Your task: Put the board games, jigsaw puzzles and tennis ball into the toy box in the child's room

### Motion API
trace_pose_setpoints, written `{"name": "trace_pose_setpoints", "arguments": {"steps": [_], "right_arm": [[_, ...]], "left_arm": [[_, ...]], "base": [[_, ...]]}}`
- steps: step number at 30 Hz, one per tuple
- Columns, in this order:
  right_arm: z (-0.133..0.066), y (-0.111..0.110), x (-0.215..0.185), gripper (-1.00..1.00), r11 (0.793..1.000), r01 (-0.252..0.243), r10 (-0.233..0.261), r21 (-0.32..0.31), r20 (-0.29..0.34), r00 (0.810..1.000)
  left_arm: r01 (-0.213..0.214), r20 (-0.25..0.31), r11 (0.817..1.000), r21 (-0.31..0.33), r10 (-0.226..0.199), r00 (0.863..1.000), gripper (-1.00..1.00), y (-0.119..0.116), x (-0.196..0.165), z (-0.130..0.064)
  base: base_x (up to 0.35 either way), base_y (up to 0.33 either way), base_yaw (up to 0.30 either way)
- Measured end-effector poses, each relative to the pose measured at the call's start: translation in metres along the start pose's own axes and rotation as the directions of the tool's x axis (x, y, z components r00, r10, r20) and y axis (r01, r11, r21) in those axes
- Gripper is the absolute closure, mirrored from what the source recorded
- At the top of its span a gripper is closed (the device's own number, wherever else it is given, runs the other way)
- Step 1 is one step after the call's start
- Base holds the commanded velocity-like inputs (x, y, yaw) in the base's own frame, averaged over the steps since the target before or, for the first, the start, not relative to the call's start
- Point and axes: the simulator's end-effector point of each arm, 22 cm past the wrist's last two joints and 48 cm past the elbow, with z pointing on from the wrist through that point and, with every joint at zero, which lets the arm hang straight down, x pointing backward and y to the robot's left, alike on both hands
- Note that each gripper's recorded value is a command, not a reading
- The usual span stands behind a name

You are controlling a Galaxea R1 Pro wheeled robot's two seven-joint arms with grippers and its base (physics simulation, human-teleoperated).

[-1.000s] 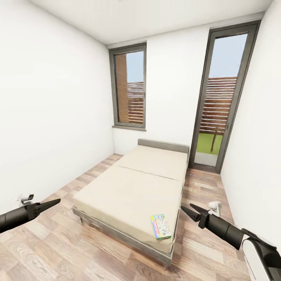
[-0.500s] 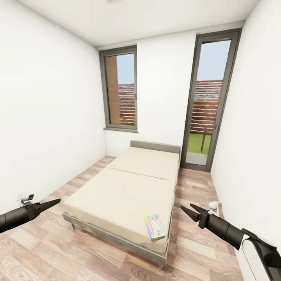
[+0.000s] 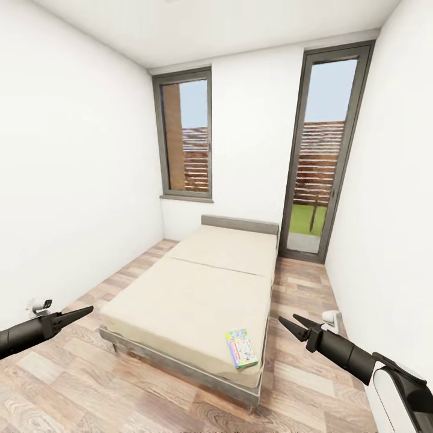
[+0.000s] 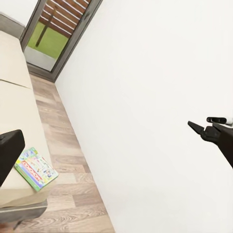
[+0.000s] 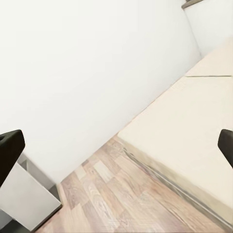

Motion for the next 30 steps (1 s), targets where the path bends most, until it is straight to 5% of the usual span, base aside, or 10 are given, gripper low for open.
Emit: {"name": "trace_pose_setpoints", "arguments": {"steps": [15,30], "right_arm": [[0.002,-0.011,0.014,-1.0,0.999,-0.039,0.039,0.017,-0.031,0.999],[0.003,-0.014,0.017,-1.0,0.999,-0.045,0.046,0.021,-0.037,0.998]], "left_arm": [[0.018,-0.01,1.0,-0.007,-0.018,1.0,-1.0,0.008,0.006,0.003],[0.025,-0.014,1.0,-0.01,-0.025,1.0,-1.0,0.011,0.009,0.003]], "base": [[0.0,0.054,-0.082],[0.137,0.005,-0.243]]}}
